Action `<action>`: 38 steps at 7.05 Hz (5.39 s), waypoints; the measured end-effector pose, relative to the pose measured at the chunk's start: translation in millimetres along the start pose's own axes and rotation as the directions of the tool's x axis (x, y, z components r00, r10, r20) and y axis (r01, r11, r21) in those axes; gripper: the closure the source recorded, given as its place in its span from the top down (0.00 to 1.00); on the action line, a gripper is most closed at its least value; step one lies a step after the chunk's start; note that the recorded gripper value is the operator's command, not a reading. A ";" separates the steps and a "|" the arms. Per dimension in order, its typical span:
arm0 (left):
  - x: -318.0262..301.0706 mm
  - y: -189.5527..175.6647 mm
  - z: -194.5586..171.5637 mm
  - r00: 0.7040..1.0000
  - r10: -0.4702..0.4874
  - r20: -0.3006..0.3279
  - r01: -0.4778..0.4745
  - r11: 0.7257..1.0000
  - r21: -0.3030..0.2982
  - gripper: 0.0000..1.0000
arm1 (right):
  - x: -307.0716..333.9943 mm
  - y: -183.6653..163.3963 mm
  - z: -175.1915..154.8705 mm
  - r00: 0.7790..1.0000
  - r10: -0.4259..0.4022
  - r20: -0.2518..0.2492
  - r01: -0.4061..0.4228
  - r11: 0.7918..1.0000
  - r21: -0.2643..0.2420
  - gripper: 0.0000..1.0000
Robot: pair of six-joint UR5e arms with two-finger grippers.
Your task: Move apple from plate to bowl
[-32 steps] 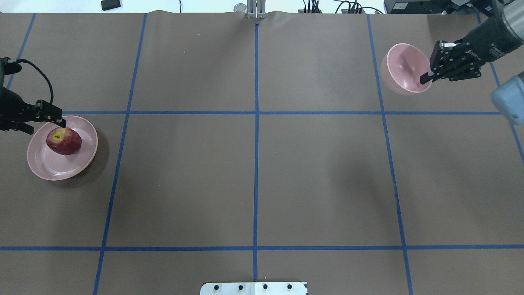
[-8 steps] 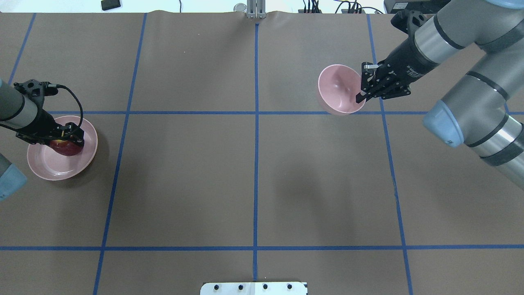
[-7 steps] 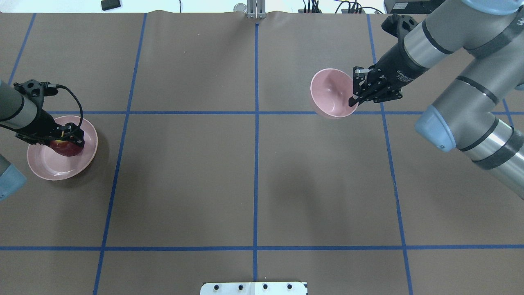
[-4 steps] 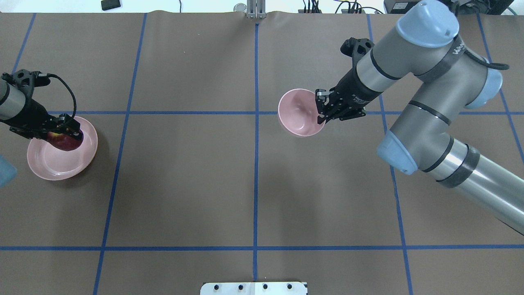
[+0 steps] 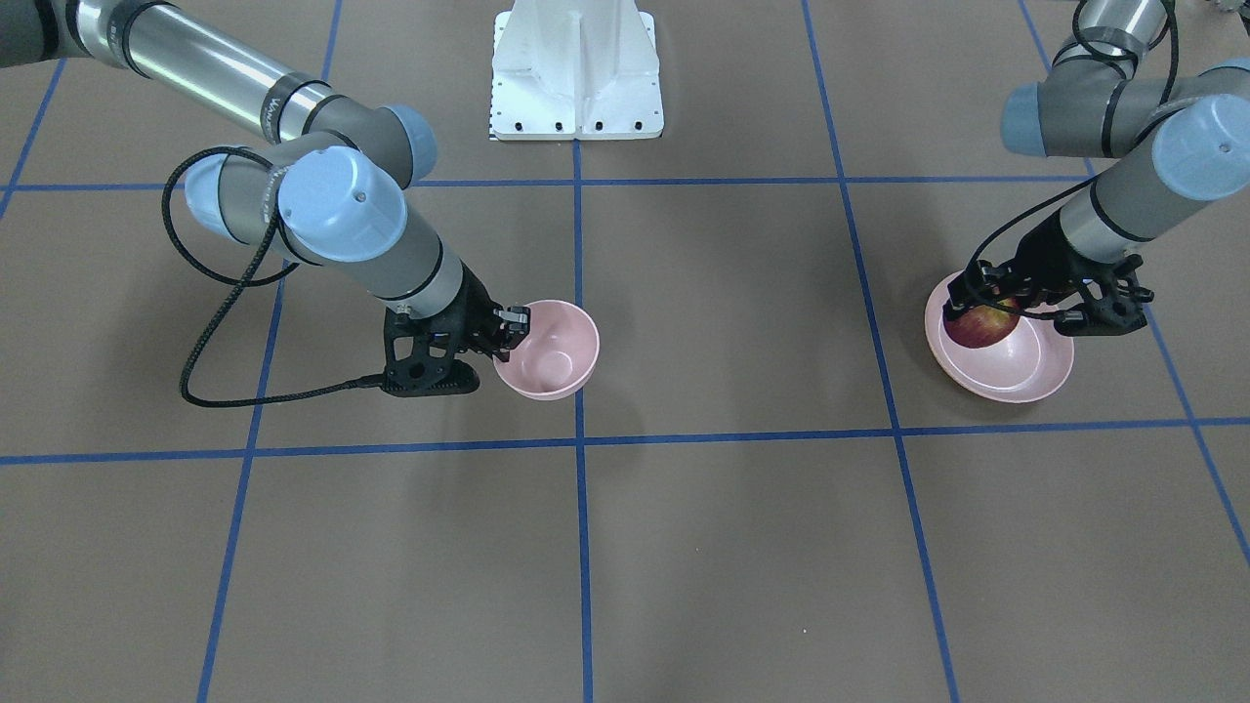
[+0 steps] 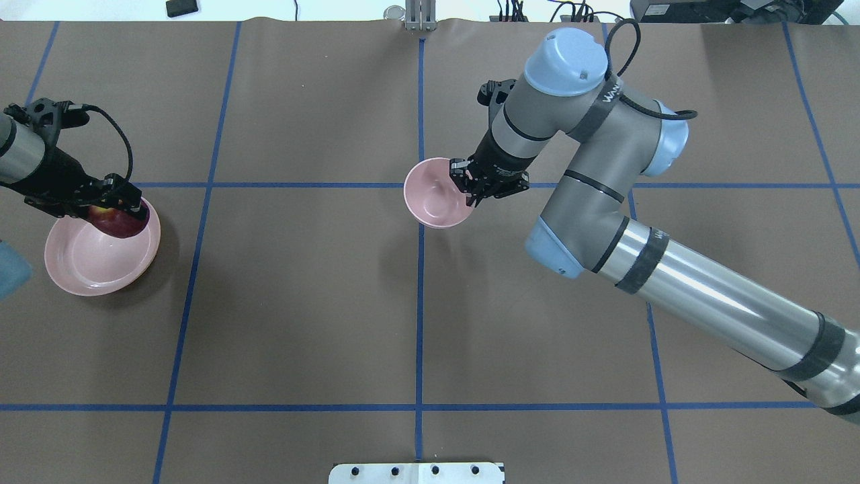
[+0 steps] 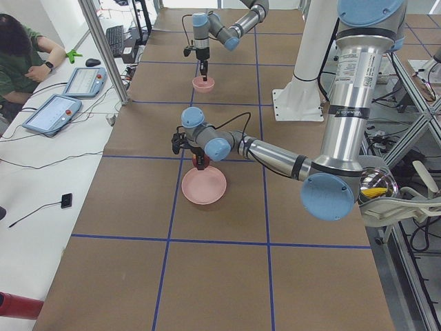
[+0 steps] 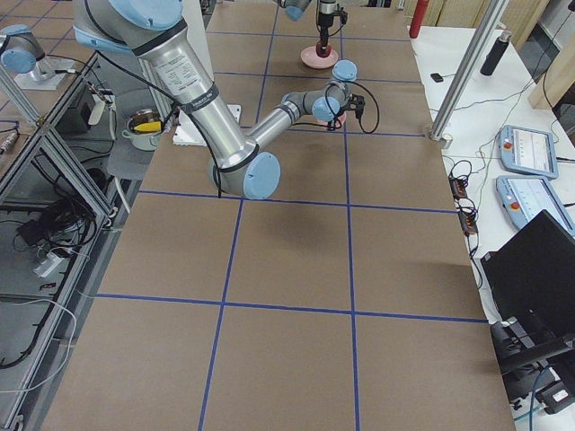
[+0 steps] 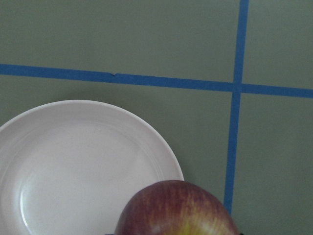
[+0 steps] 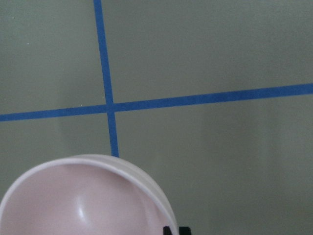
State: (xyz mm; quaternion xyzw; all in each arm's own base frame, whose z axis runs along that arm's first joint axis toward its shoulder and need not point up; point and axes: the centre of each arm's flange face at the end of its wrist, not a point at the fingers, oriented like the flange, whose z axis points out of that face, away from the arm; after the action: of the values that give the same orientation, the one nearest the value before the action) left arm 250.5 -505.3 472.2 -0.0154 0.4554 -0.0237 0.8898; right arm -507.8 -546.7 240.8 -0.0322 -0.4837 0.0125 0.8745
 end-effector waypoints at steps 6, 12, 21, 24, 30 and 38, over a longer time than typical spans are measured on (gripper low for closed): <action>26.7 -11.6 -8.5 1.000 -0.005 -0.007 0.005 1.000 0.003 0.00 | -35.8 -23.0 38.5 0.999 -0.026 -0.047 0.025 0.999 -0.023 0.25; 79.7 -31.3 -24.3 1.000 -0.030 -0.001 0.030 1.000 -0.005 0.00 | -45.9 -39.9 9.6 0.999 0.019 -0.030 -0.019 1.000 0.001 1.00; 450.4 -23.7 33.7 0.966 -0.256 0.017 0.256 0.967 -0.001 0.00 | 219.9 -86.4 -84.3 0.968 0.026 -0.248 -0.014 0.999 0.052 1.00; 470.3 -25.5 86.9 0.965 -0.261 0.023 0.260 0.965 0.039 0.00 | 239.4 -86.0 -106.8 0.962 -0.028 -0.270 0.037 0.999 0.030 1.00; 469.1 -27.4 110.1 0.968 -0.249 0.033 0.246 0.967 0.071 0.99 | 242.9 -75.3 -126.0 0.967 -0.054 -0.248 0.065 0.997 0.038 1.00; 145.7 -11.8 -111.9 0.973 0.088 0.213 -0.107 0.991 0.083 0.99 | 532.8 -21.7 -241.7 0.947 -0.163 -0.277 0.143 0.986 -0.091 1.00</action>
State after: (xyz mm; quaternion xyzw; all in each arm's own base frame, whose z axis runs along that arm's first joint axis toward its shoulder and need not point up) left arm 244.5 -525.9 289.3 0.0465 0.3582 0.0004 0.9325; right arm -20.0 -550.8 564.6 -0.0263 -0.3545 -0.0770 0.9315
